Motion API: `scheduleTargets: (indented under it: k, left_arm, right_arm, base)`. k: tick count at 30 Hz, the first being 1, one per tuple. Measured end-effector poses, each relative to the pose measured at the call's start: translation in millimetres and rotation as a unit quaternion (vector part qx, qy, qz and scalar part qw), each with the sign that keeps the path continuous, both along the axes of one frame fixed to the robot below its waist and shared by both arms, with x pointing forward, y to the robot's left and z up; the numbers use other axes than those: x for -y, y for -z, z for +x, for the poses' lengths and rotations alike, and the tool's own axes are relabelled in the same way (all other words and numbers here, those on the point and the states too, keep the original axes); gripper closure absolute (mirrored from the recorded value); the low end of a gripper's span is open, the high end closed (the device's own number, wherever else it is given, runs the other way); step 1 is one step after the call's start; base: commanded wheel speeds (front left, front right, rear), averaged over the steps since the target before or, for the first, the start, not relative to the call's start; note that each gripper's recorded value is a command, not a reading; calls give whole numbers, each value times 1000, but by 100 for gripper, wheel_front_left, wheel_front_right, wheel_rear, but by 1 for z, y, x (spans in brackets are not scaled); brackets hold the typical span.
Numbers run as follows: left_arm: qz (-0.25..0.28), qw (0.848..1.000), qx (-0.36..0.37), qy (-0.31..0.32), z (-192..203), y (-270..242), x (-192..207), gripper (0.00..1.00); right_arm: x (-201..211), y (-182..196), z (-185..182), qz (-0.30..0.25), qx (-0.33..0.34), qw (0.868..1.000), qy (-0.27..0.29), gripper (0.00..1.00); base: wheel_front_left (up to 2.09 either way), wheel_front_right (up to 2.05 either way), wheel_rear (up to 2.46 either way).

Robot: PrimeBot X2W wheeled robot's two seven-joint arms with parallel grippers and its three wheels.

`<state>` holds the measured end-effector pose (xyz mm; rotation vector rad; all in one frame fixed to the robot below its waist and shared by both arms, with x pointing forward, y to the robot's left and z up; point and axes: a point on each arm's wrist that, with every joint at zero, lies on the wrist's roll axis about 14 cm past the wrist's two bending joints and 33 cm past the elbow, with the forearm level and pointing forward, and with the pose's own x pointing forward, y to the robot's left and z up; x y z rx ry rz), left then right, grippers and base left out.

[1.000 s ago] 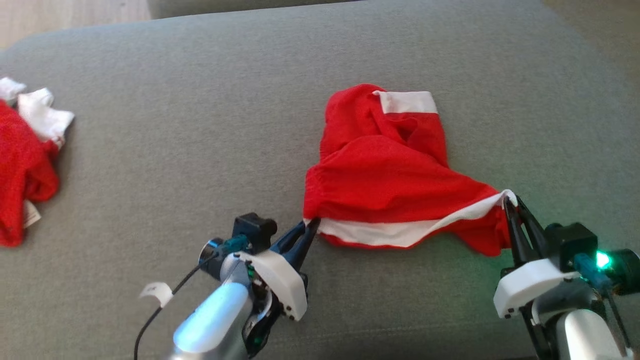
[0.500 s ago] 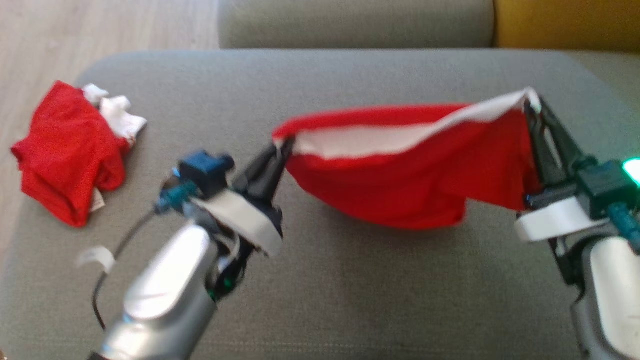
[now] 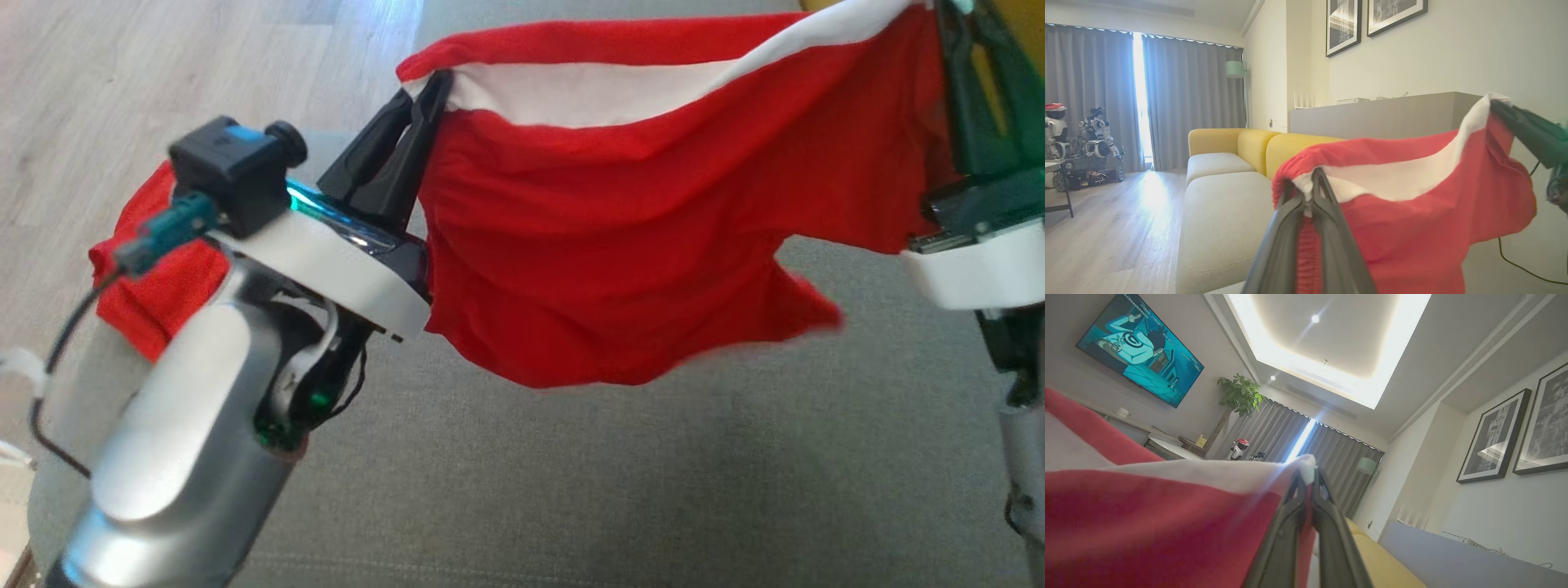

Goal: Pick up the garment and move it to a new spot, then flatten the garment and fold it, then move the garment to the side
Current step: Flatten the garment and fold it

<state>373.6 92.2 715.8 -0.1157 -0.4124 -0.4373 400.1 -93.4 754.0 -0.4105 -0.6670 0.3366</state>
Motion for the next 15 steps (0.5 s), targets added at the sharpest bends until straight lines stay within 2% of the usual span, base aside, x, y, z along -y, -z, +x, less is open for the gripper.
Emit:
scheduleTargets:
  k: [7,9,11,15]
  left_arm:
    - [20,998,-51,7,5,6,-8,100]
    - [22,996,-84,3,18,18,-13,100]
    - [18,995,-101,-1,37,20,-20,100]
    - [26,995,-95,-18,80,6,-32,100]
  right_arm:
    - [3,20,12,2,-73,997,5,100]
    - [-2,31,23,11,-109,994,-8,100]
    - [-7,41,40,-8,-134,991,-13,100]
    - [-12,32,81,-1,-148,989,-25,100]
  base:
    - [0,0,0]
    - [0,0,0]
    - [0,0,0]
    - [0,0,0]
